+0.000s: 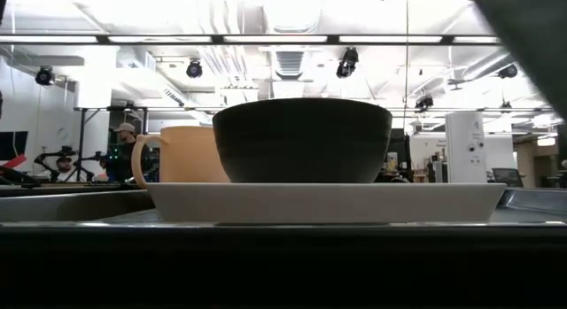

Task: Set up tray
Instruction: Put the gray napkin to the right of the white plate on the black tray, then put the white fork to the right of the white plate on the gray napkin

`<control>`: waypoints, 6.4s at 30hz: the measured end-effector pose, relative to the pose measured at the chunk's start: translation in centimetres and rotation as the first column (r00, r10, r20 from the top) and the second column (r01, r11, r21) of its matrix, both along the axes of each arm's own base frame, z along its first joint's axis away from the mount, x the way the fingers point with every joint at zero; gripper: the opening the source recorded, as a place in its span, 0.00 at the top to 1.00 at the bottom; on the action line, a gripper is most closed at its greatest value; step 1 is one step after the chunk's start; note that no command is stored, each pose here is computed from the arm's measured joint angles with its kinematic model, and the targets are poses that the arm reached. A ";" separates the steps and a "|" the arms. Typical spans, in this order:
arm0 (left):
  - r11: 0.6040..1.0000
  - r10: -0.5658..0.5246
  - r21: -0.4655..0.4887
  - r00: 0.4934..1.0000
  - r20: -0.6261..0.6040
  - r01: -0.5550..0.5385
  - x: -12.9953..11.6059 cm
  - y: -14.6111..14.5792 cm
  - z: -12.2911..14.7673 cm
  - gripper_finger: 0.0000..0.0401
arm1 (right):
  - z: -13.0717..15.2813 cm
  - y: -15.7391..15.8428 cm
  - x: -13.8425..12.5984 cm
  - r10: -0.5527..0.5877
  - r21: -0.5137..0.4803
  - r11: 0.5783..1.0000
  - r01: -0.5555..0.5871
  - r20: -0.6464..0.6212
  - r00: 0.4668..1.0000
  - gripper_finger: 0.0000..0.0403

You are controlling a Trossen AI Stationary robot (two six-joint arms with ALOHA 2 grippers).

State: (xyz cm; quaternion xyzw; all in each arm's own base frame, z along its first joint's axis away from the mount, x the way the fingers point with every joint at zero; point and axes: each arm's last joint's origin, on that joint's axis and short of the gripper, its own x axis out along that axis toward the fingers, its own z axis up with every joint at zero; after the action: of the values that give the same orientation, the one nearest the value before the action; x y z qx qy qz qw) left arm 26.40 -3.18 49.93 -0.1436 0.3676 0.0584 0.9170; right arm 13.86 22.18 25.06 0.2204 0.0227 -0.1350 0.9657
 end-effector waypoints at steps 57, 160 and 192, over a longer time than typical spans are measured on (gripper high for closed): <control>1.000 0.019 -0.002 0.999 -0.040 -0.019 0.2 0.0 -0.9 0.85 | -14.8 -2.2 -1.1 -0.290 0.724 0.687 0.059 0.198 0.936 0.98; 0.999 -0.030 -0.035 0.988 0.155 0.036 -2.7 -1.0 -8.9 0.85 | -11.9 -5.6 4.5 0.215 0.337 0.937 0.094 -0.768 0.602 0.63; 0.999 -0.025 -0.043 0.987 0.160 0.032 -3.5 -0.8 -8.8 0.85 | -2.3 -13.6 8.8 -0.095 0.029 0.981 0.190 -0.787 0.609 0.63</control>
State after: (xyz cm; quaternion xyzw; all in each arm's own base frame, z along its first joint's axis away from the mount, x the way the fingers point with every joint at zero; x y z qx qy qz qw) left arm 22.89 -3.98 41.14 -0.1632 0.2963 0.0254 0.9407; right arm 22.70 8.61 22.73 0.1933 0.4301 -0.2926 0.8319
